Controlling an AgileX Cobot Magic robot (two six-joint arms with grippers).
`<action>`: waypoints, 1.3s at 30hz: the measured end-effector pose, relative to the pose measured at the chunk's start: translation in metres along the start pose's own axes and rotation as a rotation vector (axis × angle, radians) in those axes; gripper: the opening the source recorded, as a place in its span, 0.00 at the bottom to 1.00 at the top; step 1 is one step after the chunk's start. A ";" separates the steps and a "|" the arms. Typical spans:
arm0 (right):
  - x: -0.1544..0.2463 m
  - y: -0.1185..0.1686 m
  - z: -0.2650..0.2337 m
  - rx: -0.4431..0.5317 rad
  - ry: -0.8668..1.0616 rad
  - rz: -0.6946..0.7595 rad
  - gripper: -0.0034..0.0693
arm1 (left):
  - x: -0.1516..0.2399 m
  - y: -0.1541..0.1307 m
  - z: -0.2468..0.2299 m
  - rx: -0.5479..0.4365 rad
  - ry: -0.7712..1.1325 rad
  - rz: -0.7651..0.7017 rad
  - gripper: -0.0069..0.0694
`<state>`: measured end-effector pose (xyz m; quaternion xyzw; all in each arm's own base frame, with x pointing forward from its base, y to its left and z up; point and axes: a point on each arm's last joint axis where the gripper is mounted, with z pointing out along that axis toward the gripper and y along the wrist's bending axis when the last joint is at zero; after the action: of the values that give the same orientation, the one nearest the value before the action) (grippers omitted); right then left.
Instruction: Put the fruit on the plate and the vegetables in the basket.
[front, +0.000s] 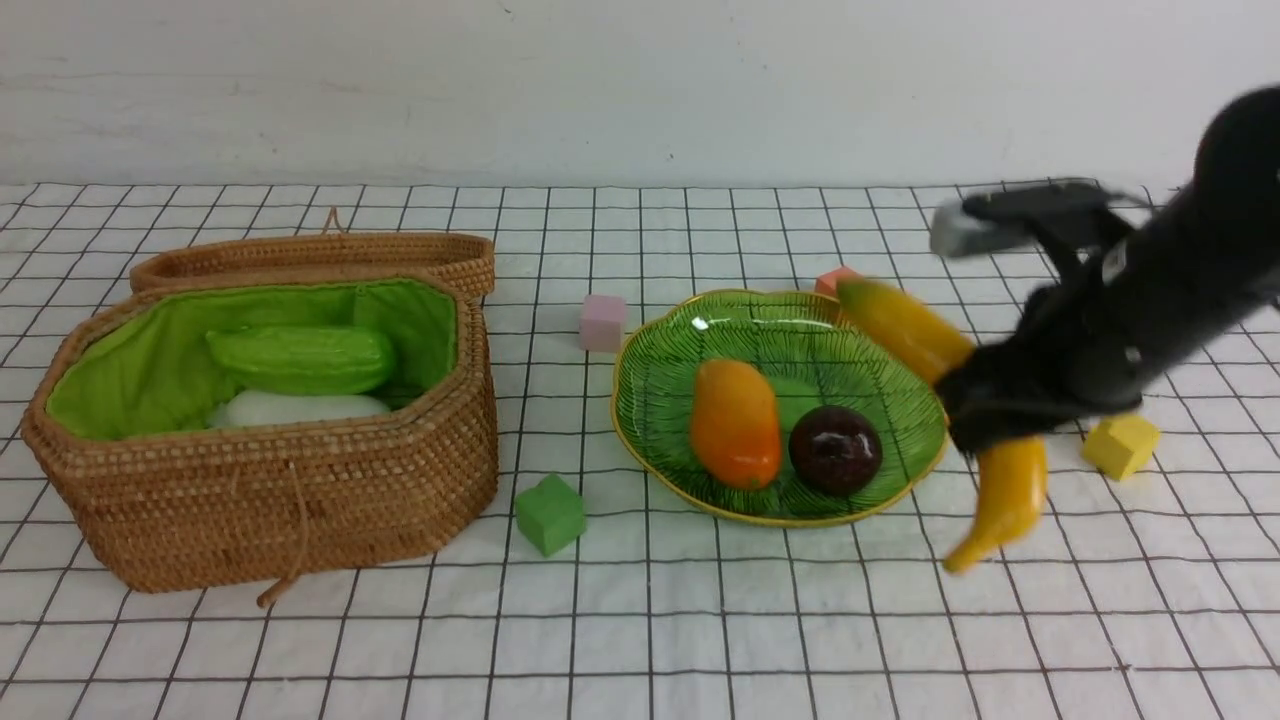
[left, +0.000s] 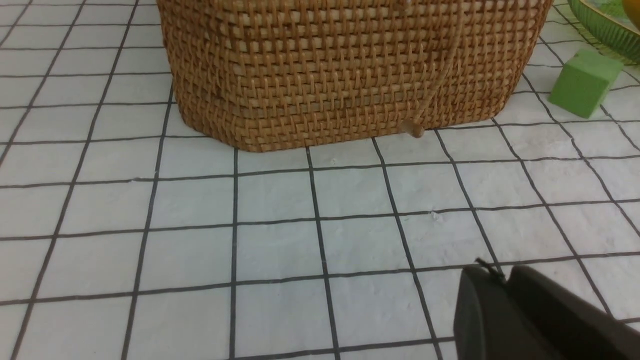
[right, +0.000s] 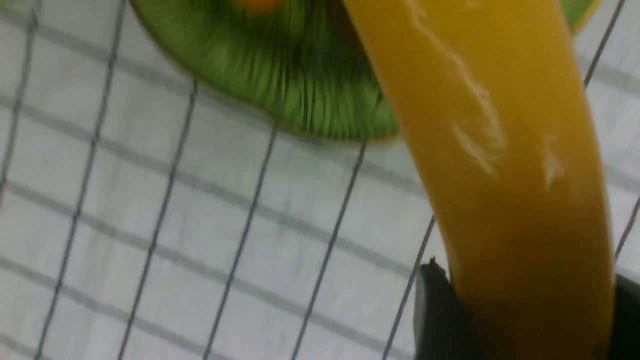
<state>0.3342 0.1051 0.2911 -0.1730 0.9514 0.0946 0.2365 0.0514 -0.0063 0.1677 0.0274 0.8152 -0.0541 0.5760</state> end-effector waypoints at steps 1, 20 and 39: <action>-0.023 -0.004 0.008 0.012 -0.063 -0.014 0.51 | 0.000 0.000 0.000 0.000 0.000 0.000 0.17; -0.095 -0.017 0.045 0.050 0.015 -0.055 0.97 | 0.000 0.000 0.000 0.000 0.000 0.000 0.20; 0.087 0.028 -0.177 0.010 -0.165 0.088 0.05 | 0.000 0.000 0.000 0.000 0.000 0.000 0.21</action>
<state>0.1777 0.0595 0.4061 -0.1215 0.9359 0.1138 0.3105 0.0514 -0.0063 0.1677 0.0274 0.8152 -0.0541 0.5760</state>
